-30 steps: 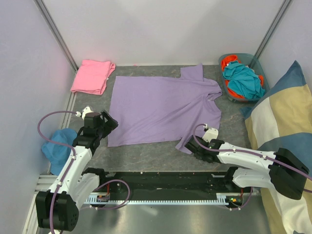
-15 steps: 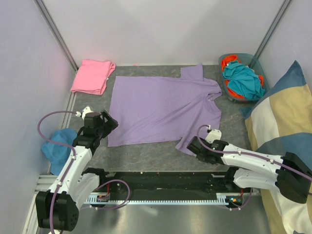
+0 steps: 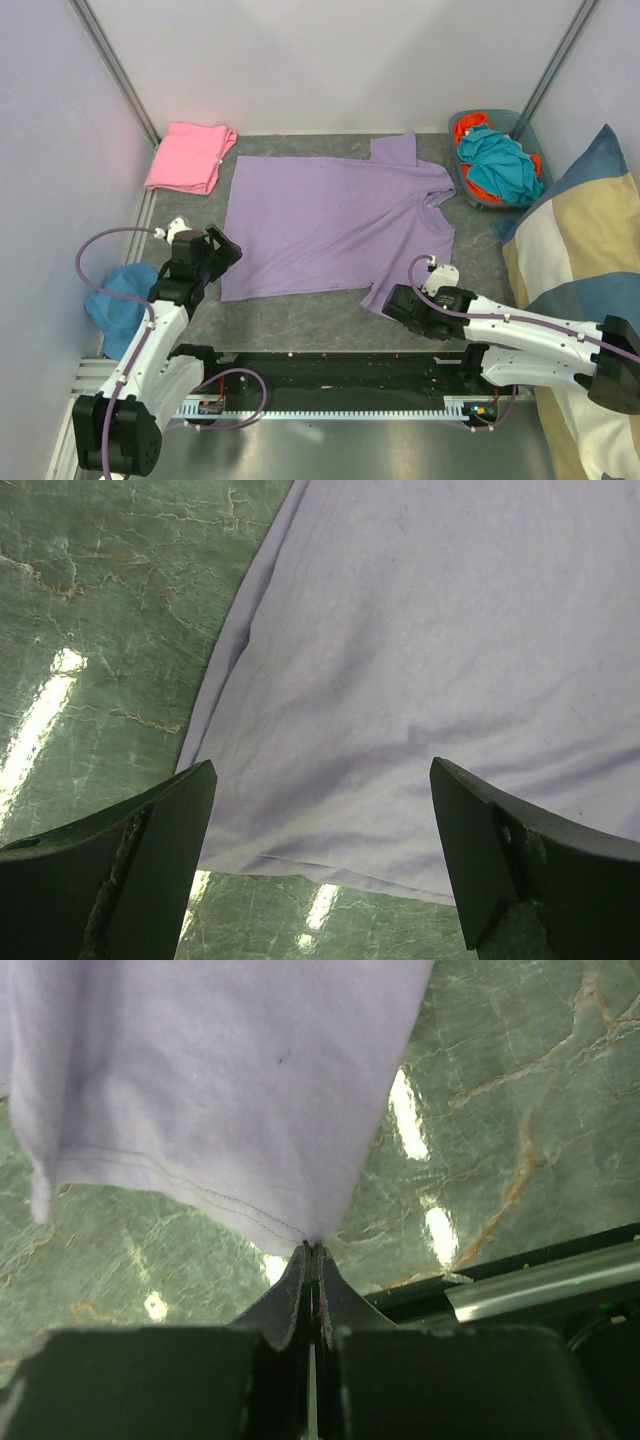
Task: Fold and stack the t-shirts
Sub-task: Flatten out the tshirt
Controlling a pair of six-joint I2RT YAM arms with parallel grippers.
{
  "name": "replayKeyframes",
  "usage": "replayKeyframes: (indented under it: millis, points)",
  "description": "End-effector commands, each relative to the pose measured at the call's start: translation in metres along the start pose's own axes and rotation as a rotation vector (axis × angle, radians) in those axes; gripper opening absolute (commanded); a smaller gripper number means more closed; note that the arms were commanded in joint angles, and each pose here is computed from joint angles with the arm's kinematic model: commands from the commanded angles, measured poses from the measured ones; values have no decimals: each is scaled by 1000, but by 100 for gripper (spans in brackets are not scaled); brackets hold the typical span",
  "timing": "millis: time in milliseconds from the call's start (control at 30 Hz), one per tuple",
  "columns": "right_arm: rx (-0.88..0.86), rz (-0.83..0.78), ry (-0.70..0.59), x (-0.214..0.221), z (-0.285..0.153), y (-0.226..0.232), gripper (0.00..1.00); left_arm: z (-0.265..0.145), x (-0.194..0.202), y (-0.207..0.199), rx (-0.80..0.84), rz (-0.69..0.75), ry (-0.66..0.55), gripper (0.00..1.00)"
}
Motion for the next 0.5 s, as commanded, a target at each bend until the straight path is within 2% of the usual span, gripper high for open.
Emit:
replayKeyframes:
  millis: [0,167,200,233,267,300,367,467]
  points:
    - [24,20,-35,-6,-16,-3,0,-1,-4,-3,26,16,-41,96]
    - [30,8,-46,-6,-27,-6,0,0,-4,-2,20,9,-42,96]
    - [24,10,-55,-7,-30,-5,5,0,-5,-2,19,7,-47,96]
    - [26,13,-60,-7,-32,-5,16,1,-5,-2,17,7,-50,96]
    - [37,1,-64,-7,-34,-8,35,1,-5,-2,14,7,-53,96]
    - [32,20,-84,-12,-39,-7,42,3,-7,-4,15,6,-63,96]
    - [47,12,-108,-15,-46,-13,53,4,-10,-7,16,2,-73,96]
    - [54,29,-182,-30,-60,-18,61,9,-20,-23,34,-4,-95,96]
Point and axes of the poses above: each gripper's point midway between its finger pads, its own z axis out along the fingers, its own y axis along the line the jaws close on, x = y × z, the point moved 8 cm from there along -z, back along the fingers, and after that the axes turned 15 degrees about -z, right-handed, at the moved point
